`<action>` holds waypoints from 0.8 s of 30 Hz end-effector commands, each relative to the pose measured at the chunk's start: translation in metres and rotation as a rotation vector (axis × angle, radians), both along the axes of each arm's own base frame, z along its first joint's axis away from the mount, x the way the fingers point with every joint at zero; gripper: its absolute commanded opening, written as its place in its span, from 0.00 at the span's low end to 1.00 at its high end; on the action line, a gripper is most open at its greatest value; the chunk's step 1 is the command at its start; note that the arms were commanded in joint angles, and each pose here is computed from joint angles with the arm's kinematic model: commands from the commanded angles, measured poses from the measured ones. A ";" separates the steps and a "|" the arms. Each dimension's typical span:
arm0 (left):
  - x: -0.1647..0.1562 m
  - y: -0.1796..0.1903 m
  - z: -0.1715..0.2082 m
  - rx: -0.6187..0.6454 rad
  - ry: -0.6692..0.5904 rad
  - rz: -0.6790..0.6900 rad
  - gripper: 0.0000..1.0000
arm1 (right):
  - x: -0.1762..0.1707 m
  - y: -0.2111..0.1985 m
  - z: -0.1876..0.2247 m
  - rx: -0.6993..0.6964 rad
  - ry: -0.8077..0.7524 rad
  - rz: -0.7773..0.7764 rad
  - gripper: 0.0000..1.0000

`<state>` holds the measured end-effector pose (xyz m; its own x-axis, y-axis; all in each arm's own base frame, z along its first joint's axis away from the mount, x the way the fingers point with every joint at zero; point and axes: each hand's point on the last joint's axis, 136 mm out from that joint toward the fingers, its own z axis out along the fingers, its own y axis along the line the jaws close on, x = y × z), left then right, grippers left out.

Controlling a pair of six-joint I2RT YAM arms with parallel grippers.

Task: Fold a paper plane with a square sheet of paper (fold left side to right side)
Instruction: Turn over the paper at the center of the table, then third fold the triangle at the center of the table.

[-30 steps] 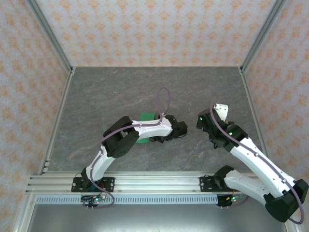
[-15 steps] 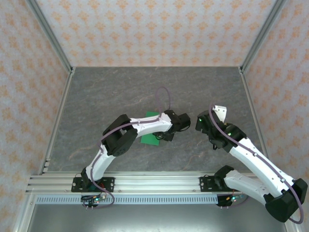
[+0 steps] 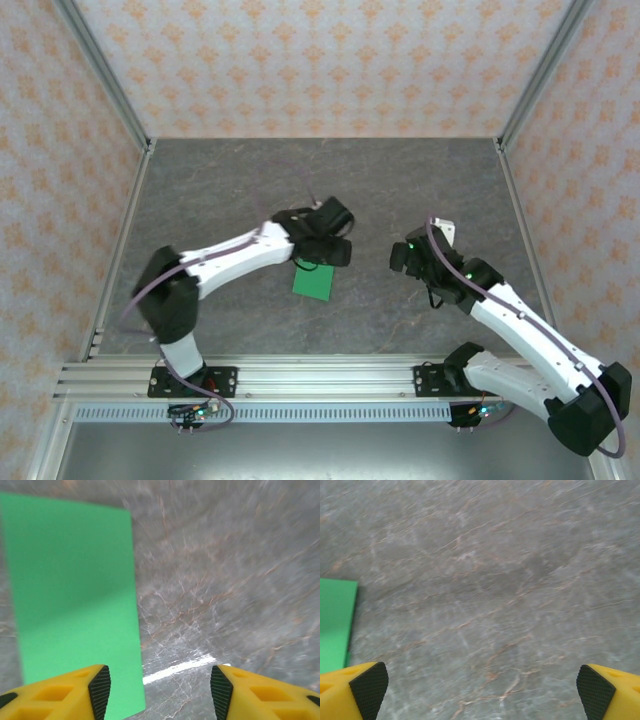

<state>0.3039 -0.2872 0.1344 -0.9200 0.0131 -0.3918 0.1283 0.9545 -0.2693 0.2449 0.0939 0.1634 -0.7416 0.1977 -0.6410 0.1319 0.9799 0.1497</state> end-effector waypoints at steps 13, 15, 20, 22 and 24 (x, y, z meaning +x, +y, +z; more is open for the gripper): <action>0.025 0.068 -0.062 -0.228 0.146 0.148 0.63 | 0.002 0.096 -0.021 0.175 0.077 0.287 1.00; 0.029 0.067 -0.070 -0.229 0.167 0.148 0.62 | 0.001 0.101 -0.023 0.170 0.082 0.302 1.00; 0.032 0.052 -0.083 -0.285 0.208 0.128 0.55 | -0.002 0.113 -0.028 0.167 0.096 0.339 1.00; 0.032 0.051 -0.084 -0.288 0.212 0.128 0.51 | -0.003 0.115 -0.028 0.167 0.096 0.351 1.00; 0.032 0.052 -0.083 -0.289 0.208 0.130 0.47 | -0.004 0.115 -0.028 0.161 0.095 0.360 1.00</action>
<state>0.3241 -0.2274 0.0367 -0.9728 -0.1887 -0.1341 -0.1012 0.8677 -0.4868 0.2392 0.2027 0.1299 -0.8500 0.0263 -0.5261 -0.1609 0.9381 0.3068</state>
